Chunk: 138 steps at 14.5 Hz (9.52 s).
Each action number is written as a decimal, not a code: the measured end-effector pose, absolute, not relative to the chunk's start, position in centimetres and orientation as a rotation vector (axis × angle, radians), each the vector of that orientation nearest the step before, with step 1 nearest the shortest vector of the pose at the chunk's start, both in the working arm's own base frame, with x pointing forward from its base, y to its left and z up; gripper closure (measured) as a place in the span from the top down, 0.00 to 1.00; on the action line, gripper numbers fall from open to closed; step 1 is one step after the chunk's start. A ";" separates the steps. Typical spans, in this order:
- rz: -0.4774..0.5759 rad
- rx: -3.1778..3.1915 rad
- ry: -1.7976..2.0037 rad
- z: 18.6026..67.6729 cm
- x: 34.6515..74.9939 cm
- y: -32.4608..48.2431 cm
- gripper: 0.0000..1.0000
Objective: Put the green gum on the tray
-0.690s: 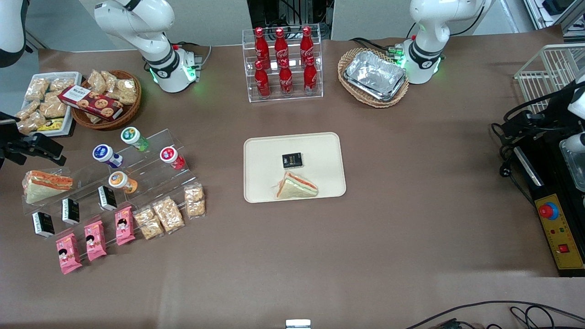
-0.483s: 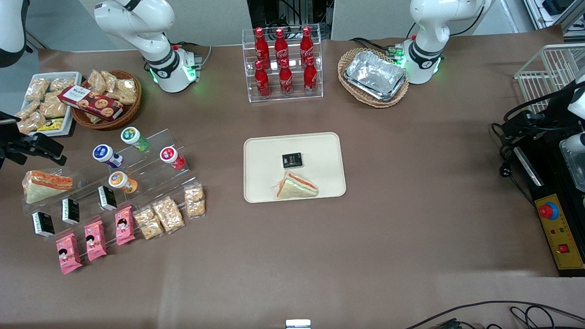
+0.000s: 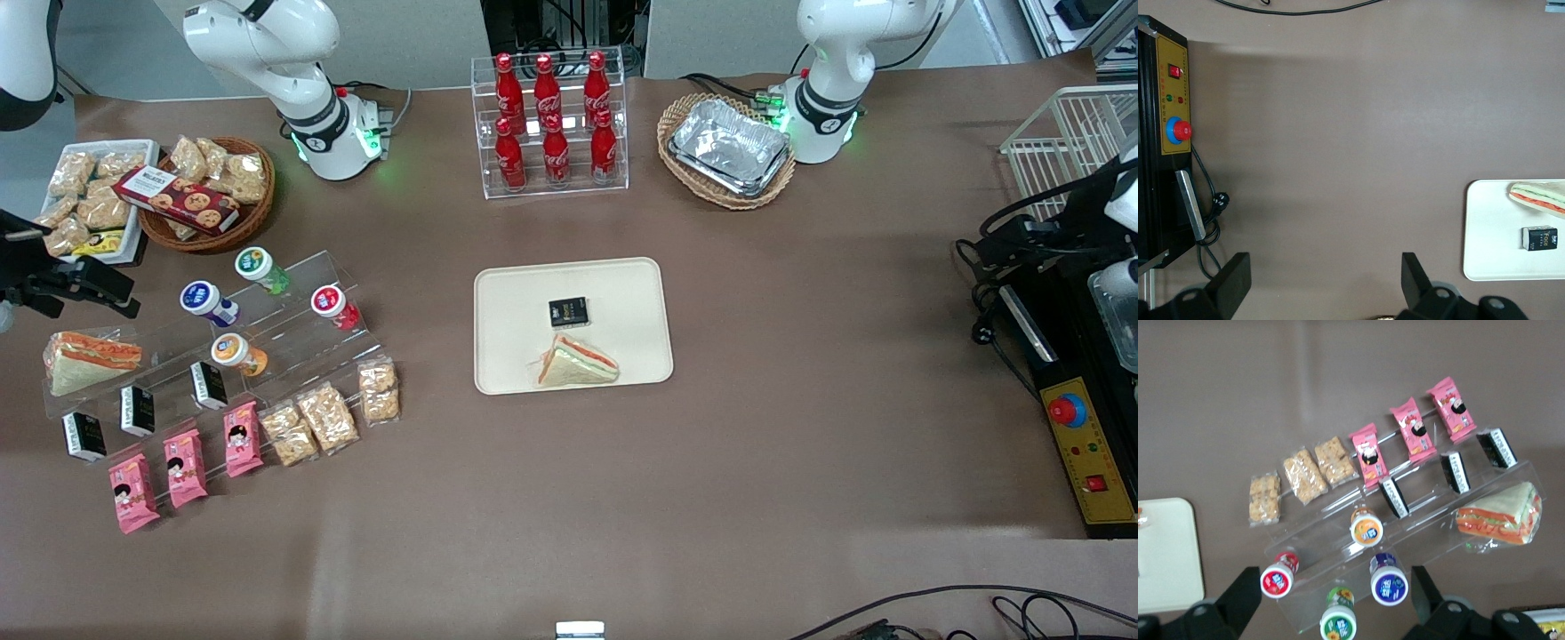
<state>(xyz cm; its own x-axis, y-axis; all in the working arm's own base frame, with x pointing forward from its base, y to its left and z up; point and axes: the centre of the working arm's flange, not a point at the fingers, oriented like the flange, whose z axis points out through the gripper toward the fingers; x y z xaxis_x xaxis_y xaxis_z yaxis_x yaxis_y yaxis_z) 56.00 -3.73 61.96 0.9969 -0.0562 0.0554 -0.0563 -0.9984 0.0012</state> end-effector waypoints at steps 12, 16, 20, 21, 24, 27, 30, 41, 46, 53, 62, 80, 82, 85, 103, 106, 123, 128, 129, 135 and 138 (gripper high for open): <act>0.029 3.172 -0.059 59.1 42.8 -2.9 1.00; 0.028 3.172 -0.059 58.2 42.7 -2.9 1.00; 0.024 3.171 -0.059 56.7 43.2 -2.8 1.00; 0.019 3.171 -0.059 55.6 43.3 -2.8 1.00; 0.045 3.169 -0.058 51.1 43.5 -2.7 1.00; 0.023 3.168 -0.058 47.2 43.6 -2.5 1.00; 0.022 3.151 -0.045 44.4 44.3 -2.7 1.00; -0.036 3.153 -0.055 40.0 43.1 -3.1 1.00; -0.045 3.155 -0.053 39.7 42.0 -3.0 1.00; -0.057 3.157 -0.054 38.9 41.0 -2.9 1.00; -0.026 3.153 -0.088 37.5 40.5 -2.3 0.98; -0.061 3.150 -0.105 38.0 40.5 -1.6 0.59; -0.062 3.150 -0.106 40.6 41.4 -1.7 0.59; -0.065 3.148 -0.111 47.0 43.3 -2.0 0.59; -0.164 3.160 -0.248 53.1 49.7 27.2 0.59; -0.143 3.161 -0.240 47.6 49.8 31.4 0.59; -0.044 3.162 -0.109 23.0 42.9 37.5 0.59; -0.028 3.169 -0.111 23.3 43.2 37.7 0.93; -0.011 3.178 -0.117 24.1 43.6 37.8 0.99; -0.039 3.190 -0.166 41.8 52.3 32.9 1.00; 0.050 3.218 -0.208 49.8 58.1 25.0 1.00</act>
<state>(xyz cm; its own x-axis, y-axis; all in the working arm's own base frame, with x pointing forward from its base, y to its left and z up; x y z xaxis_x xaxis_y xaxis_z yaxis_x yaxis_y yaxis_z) 58.08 24.97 49.81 0.9912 -0.1296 0.0253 -0.1270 -0.9882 -0.0852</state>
